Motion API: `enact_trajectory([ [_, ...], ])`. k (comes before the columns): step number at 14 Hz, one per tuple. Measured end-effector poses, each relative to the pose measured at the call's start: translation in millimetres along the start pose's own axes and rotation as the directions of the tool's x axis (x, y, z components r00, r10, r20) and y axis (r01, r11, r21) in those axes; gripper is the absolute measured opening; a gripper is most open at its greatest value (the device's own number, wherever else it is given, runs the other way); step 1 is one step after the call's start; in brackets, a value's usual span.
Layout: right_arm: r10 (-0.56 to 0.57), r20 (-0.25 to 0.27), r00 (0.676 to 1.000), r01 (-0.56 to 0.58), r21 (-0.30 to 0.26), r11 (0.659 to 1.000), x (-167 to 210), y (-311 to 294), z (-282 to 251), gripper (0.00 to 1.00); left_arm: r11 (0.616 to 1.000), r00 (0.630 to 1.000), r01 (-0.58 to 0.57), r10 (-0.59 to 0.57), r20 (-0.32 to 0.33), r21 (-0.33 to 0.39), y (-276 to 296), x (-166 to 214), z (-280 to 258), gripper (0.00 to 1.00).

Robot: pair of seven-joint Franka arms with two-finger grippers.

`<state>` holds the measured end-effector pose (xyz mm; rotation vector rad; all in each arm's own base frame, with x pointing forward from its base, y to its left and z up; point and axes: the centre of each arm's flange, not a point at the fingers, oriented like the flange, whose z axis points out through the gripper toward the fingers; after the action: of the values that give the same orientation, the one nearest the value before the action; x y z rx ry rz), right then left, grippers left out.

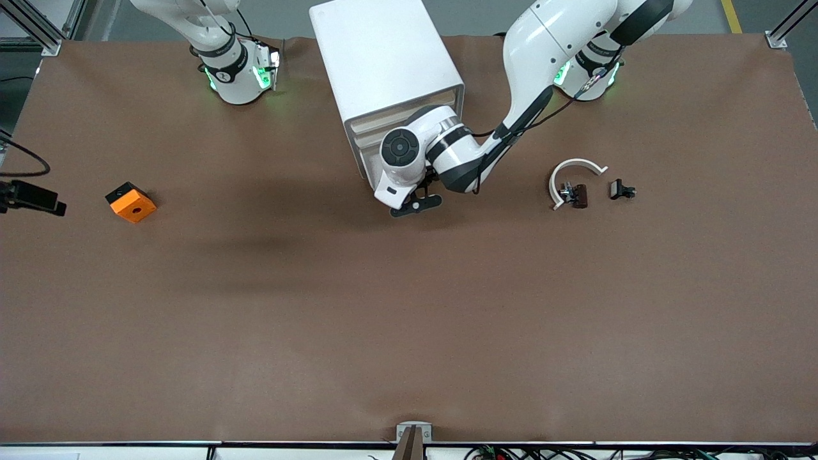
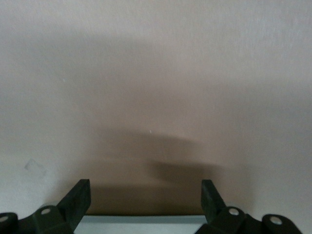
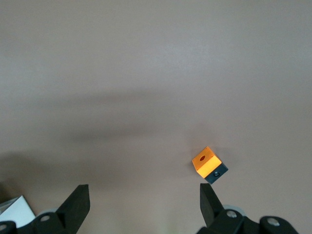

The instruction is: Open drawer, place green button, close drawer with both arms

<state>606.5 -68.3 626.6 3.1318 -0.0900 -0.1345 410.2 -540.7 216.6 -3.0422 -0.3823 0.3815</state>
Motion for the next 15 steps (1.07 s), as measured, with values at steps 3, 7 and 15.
enact_trajectory([
  [3, -0.018, -0.008, 1.000, 0.018, 0.020, 1.000, -27, -9, -24, 1.00, 1.000, 1.000, 0.001, -0.001, 0.018, 0.004, 3, -15, 4, 1.00],
  [7, -0.020, -0.003, 1.000, 0.020, 0.040, 0.999, -50, -8, -22, 1.00, 0.999, 0.998, 0.036, -0.037, 0.041, 0.010, 4, -30, 7, 1.00],
  [15, -0.049, -0.045, 0.998, 0.051, 0.047, 0.998, -75, -15, -24, 1.00, 0.996, 0.988, 0.092, -0.092, 0.124, 0.008, 8, -52, 11, 1.00],
])
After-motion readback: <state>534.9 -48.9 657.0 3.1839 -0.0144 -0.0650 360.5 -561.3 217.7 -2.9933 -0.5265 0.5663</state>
